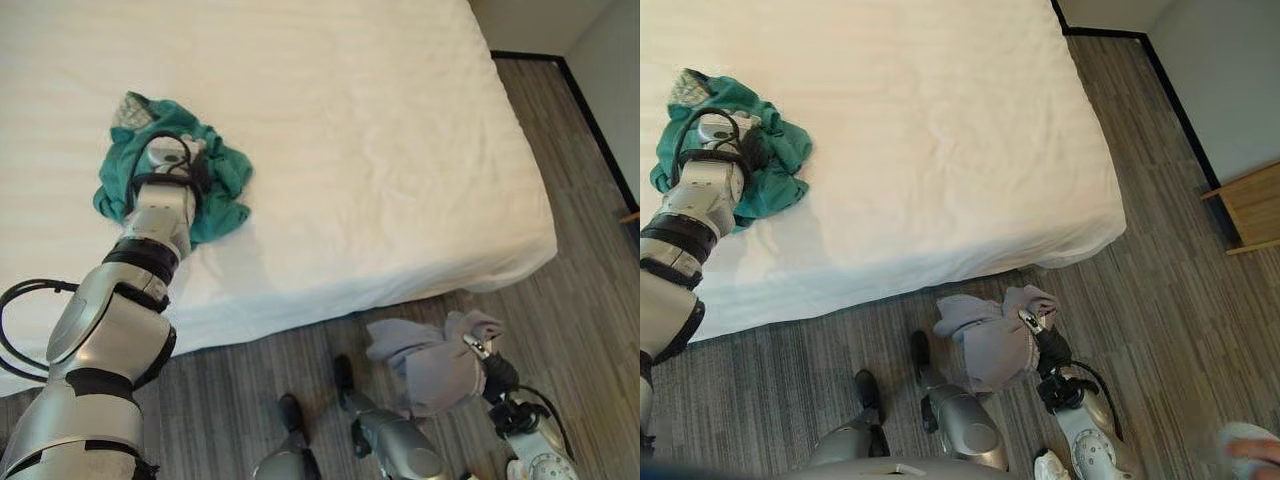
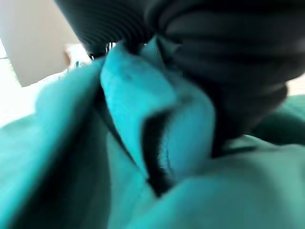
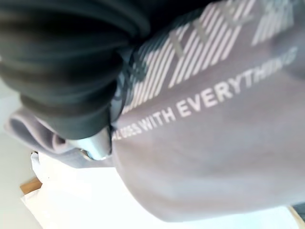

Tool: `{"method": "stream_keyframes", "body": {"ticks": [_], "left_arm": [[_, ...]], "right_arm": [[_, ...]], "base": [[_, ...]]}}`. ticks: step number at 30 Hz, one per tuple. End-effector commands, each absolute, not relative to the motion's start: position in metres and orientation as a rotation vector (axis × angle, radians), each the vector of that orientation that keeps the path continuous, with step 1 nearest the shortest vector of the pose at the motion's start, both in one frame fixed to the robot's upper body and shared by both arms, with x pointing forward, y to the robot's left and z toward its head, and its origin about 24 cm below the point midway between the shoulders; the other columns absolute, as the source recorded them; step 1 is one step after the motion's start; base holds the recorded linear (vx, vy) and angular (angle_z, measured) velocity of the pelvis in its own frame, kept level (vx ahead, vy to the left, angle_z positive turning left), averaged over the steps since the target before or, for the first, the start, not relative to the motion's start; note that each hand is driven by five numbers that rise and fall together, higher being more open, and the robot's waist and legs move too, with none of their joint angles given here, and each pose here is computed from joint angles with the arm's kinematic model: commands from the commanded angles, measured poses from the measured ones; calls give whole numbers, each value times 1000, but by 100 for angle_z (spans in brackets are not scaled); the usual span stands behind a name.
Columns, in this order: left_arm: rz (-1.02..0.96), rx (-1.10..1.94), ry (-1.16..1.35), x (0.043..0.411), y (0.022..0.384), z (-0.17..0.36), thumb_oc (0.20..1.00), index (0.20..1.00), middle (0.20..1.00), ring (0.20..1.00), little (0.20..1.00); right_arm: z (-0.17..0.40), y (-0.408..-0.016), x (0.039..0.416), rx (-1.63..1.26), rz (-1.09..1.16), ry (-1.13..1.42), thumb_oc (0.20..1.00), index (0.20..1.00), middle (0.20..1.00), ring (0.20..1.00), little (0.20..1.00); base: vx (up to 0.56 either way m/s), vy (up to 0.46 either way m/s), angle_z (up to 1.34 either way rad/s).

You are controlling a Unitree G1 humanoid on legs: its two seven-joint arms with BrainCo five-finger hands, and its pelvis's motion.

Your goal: Pick up bed clothes into laundry basket.

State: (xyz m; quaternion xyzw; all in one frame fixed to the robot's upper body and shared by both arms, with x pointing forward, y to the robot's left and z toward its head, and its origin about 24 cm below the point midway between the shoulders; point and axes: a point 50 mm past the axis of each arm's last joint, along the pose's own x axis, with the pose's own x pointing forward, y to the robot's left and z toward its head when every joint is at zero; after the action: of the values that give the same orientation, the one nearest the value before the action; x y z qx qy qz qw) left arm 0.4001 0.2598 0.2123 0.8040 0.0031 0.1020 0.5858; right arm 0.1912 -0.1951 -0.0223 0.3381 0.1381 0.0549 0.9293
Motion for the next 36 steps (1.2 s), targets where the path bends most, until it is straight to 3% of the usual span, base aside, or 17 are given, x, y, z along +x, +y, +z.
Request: {"method": "stream_keyframes", "body": {"ticks": [1,4,7,8,9,12,17,20,27,28,36], "left_arm": [[89,1688,-133,389,231,192,200,200,200,200,200],[57,1453,-191,368,234,172,200,200,200,200,200],[52,995,-202,343,240,159,200,200,200,200,200],[55,994,-200,342,242,159,200,200,200,200,200],[18,734,-205,315,249,141,200,200,200,200,200],[24,411,-180,285,259,116,200,200,200,200,200],[76,57,-141,232,270,85,200,200,200,200,200],[128,-170,-69,204,259,52,200,200,200,200,200],[116,-324,19,198,237,26,200,200,200,200,200],[293,-5,-107,215,270,56,200,200,200,200,200],[301,-28,-178,228,268,71,200,200,200,200,200]], "right_arm": [[12,-221,205,695,65,51,200,200,200,200,200],[11,-226,200,675,30,52,200,200,200,200,200],[13,-234,200,641,-7,45,200,200,200,200,200],[13,-233,200,640,-4,46,200,200,200,200,200],[17,-232,203,611,3,31,200,200,200,200,200],[21,-233,206,580,-3,11,200,200,200,200,200],[24,-238,207,448,10,16,200,200,200,200,200],[20,-240,202,390,-2,40,200,200,200,200,200],[20,-241,200,293,-15,58,200,200,200,200,200],[45,-267,232,171,-151,-23,200,200,200,200,200],[49,-278,224,152,-183,-33,200,200,200,200,200]], "base": [[74,40,2],[95,24,20],[86,9,30],[69,-7,31],[65,1,28],[60,-14,31],[28,-45,25],[8,-66,30],[5,-44,11],[-15,-48,8],[-31,-60,-8]]}}
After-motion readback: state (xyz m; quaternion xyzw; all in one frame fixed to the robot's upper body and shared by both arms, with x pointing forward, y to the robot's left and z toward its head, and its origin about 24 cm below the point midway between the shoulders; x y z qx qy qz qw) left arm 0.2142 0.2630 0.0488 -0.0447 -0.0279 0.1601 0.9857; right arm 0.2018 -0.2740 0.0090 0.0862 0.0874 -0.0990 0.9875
